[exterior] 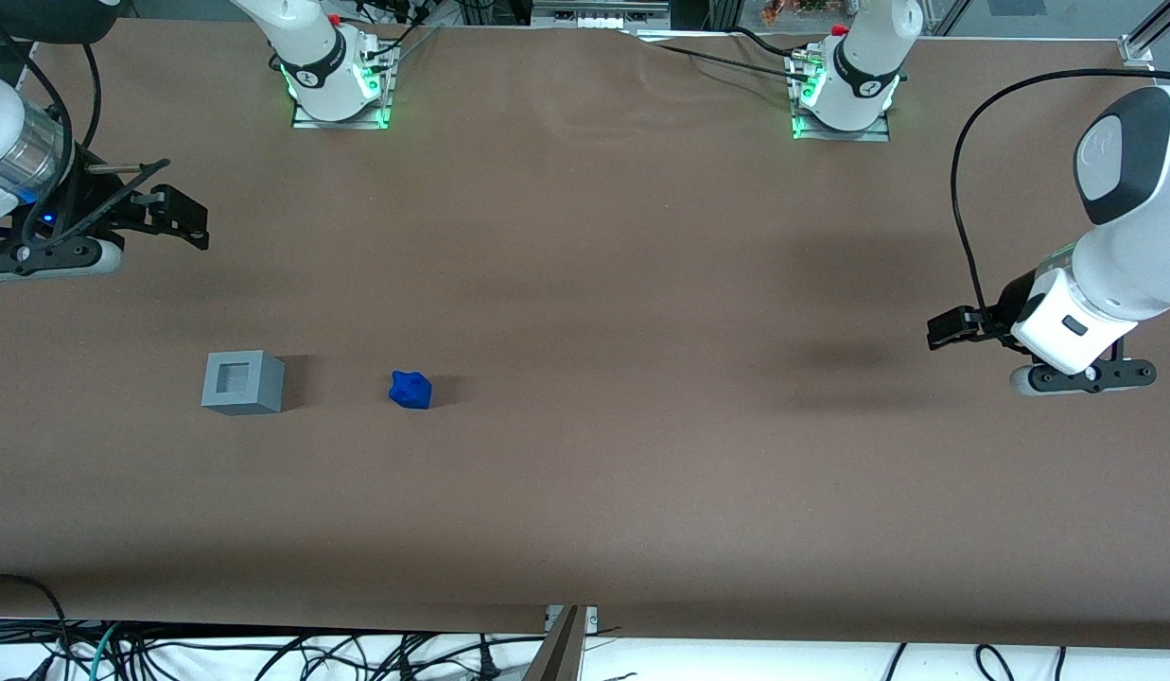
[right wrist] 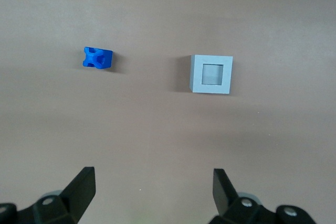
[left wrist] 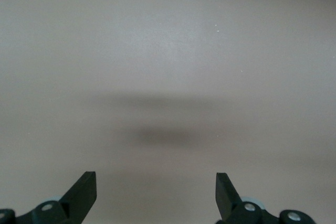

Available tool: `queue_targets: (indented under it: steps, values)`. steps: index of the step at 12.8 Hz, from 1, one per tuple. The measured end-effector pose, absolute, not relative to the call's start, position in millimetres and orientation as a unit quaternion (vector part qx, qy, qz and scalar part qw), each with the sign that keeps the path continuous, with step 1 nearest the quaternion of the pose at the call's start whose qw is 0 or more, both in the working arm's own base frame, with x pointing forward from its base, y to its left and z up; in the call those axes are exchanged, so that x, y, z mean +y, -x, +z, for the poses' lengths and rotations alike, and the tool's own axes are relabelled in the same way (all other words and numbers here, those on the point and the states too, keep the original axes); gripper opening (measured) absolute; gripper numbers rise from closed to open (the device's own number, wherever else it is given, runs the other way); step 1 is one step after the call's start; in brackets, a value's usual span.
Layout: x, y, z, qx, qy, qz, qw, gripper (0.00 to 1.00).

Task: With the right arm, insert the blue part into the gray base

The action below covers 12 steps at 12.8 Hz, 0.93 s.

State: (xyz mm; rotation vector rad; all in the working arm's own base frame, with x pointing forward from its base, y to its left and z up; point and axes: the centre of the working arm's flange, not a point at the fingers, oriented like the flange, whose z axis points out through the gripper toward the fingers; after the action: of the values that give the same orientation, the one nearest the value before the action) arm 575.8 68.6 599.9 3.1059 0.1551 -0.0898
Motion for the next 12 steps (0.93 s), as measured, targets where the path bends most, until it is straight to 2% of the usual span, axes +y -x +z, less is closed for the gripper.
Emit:
queue_targets:
  steps: [12]
  values:
    - [68.7,-576.0,602.0,0.054,-0.998,-0.027,0.015,0.99]
